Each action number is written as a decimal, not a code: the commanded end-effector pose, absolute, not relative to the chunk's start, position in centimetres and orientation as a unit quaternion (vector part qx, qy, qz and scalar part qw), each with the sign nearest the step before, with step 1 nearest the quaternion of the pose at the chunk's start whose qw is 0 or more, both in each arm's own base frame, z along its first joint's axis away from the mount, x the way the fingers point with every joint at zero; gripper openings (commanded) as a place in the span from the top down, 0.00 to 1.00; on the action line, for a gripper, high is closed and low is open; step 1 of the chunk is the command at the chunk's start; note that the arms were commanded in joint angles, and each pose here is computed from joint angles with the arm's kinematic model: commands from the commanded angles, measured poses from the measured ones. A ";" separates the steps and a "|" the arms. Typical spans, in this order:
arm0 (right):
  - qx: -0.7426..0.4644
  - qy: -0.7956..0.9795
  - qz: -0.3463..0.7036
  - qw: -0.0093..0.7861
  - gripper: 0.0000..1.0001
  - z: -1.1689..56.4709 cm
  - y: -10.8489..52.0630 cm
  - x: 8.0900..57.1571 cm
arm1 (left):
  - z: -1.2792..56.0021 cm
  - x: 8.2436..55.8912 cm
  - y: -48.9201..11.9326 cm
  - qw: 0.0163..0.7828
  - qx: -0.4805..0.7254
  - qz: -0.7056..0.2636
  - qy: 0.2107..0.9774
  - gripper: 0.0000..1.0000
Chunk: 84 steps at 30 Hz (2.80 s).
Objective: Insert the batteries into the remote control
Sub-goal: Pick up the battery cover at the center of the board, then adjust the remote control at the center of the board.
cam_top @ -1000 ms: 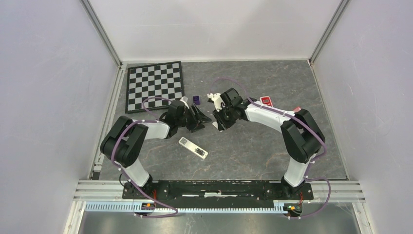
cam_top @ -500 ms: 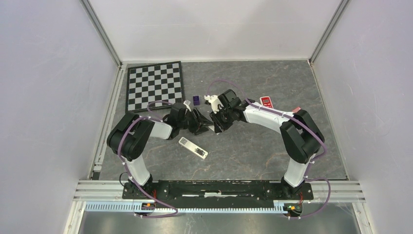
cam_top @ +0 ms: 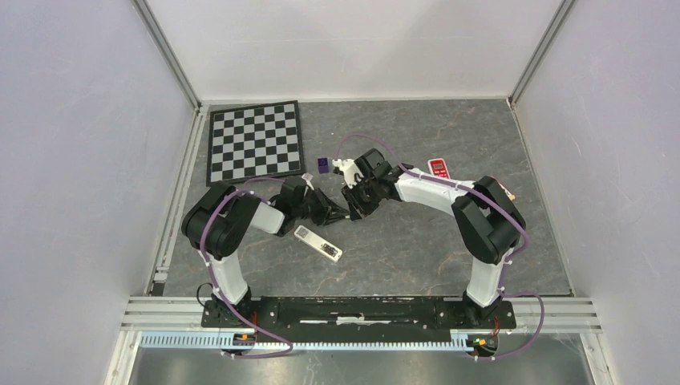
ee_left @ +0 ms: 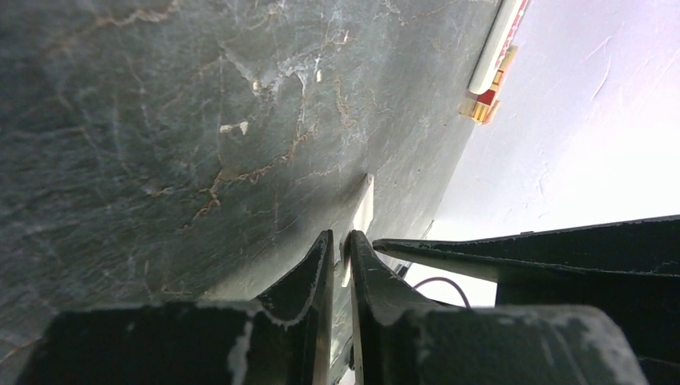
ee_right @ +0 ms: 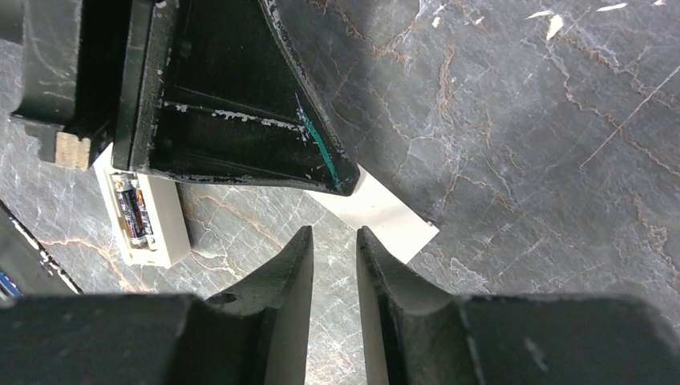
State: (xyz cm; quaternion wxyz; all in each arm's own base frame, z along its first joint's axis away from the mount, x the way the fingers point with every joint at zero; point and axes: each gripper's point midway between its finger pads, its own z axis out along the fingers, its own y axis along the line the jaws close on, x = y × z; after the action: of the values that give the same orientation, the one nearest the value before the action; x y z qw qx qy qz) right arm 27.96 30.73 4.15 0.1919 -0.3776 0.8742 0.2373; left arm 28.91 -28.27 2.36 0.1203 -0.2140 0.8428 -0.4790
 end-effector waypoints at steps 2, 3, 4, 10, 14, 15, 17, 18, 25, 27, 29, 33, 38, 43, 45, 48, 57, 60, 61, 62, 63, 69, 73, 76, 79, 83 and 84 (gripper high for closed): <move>-0.377 0.868 0.226 0.231 0.65 5.4 31.4 29.6 | 2.6 28.9 -28.6 0.119 -0.219 -0.492 0.834 0.86; -0.376 0.869 0.222 0.234 0.64 5.5 31.2 29.7 | 2.6 28.9 -28.6 0.120 -0.216 -0.492 0.834 0.89; -0.374 0.870 0.219 0.237 0.62 5.6 31.1 29.8 | 2.6 29.0 -28.7 0.122 -0.215 -0.493 0.834 0.91; -0.342 0.878 0.208 0.261 0.53 7.2 29.8 30.2 | 3.6 29.0 -28.8 0.144 -0.187 -0.506 0.830 0.98; -0.320 0.871 0.214 0.306 0.44 10.2 28.3 30.8 | 5.9 28.8 -29.3 0.161 -0.139 -0.532 0.820 0.98; -0.318 0.864 0.220 0.324 0.40 11.1 27.9 30.6 | 6.7 28.6 -29.6 0.166 -0.120 -0.541 0.816 0.98; -0.309 0.851 0.232 0.356 0.34 13.0 27.2 30.6 | 8.2 28.3 -29.7 0.171 -0.091 -0.552 0.811 0.98; -0.301 0.847 0.238 0.367 0.31 13.8 26.7 30.6 | 8.9 28.0 -29.7 0.176 -0.076 -0.557 0.808 0.98; -0.184 0.829 0.350 0.395 0.16 16.4 24.5 29.2 | 14.7 25.8 -30.3 0.186 0.032 -0.603 0.775 0.98; -0.151 0.803 0.411 0.404 0.15 18.0 24.6 28.3 | 16.9 25.3 -30.5 0.185 0.055 -0.621 0.759 0.98; -0.121 0.765 0.480 0.411 0.14 19.8 24.8 27.0 | 19.2 25.0 -30.6 0.193 0.070 -0.635 0.744 0.98; -0.110 0.715 0.545 0.423 0.19 22.7 25.0 25.2 | 22.3 24.8 -30.4 0.199 0.067 -0.640 0.739 0.98; -0.121 0.688 0.574 0.428 0.27 24.8 25.2 24.0 | 24.4 24.6 -30.4 0.187 0.046 -0.656 0.730 0.98; -0.124 0.668 0.599 0.422 0.34 26.2 25.5 23.5 | 25.1 24.4 -30.3 0.182 0.031 -0.666 0.723 0.98; -0.129 0.668 0.607 0.411 0.40 26.3 25.8 23.3 | 25.5 24.5 -30.2 0.185 0.027 -0.667 0.721 0.98; -0.127 0.674 0.608 0.400 0.44 25.6 25.9 23.3 | 26.0 24.6 -30.2 0.191 0.024 -0.669 0.718 0.98; -0.109 0.688 0.592 0.406 0.29 24.1 25.7 24.3 | 26.5 24.0 -29.8 0.196 0.025 -0.672 0.713 0.98; -0.110 0.687 0.598 0.397 0.36 24.4 26.0 24.4 | 26.7 23.8 -29.8 0.196 0.026 -0.674 0.711 0.98; -0.111 0.686 0.600 0.396 0.40 24.7 26.1 24.4 | 26.8 23.7 -29.8 0.195 0.026 -0.675 0.711 0.98; -0.114 0.683 0.603 0.396 0.43 25.0 26.2 24.4 | 27.0 23.7 -29.8 0.197 0.027 -0.676 0.709 0.98; -0.117 0.682 0.605 0.394 0.48 25.2 26.3 24.4 | 27.1 23.7 -29.8 0.197 0.025 -0.677 0.708 0.98; -0.128 0.665 0.616 0.401 0.57 26.5 26.4 23.8 | 27.7 23.6 -29.7 0.208 0.029 -0.682 0.701 0.98; -0.129 0.649 0.629 0.407 0.51 27.7 26.4 23.5 | 27.5 23.5 -29.6 0.207 0.030 -0.682 0.701 0.98; -0.130 0.643 0.637 0.405 0.53 28.1 26.5 23.4 | 27.5 23.4 -29.6 0.206 0.031 -0.682 0.701 0.98; -0.134 0.638 0.644 0.400 0.59 28.4 26.7 23.2 | 27.4 23.4 -29.6 0.205 0.030 -0.682 0.701 0.98; -0.140 0.634 0.650 0.396 0.65 28.7 26.8 22.9 | 27.4 23.5 -29.6 0.207 0.029 -0.681 0.702 0.98; -0.141 0.633 0.651 0.395 0.67 28.8 26.9 22.8 | 27.2 23.5 -29.7 0.206 0.027 -0.681 0.703 0.98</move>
State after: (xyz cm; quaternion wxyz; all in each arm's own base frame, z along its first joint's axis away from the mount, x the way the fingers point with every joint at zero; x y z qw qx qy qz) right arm 23.55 26.41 25.17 0.3732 -0.1033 0.6757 0.6273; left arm 23.89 -29.76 26.31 0.1993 0.0215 0.7140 -0.6708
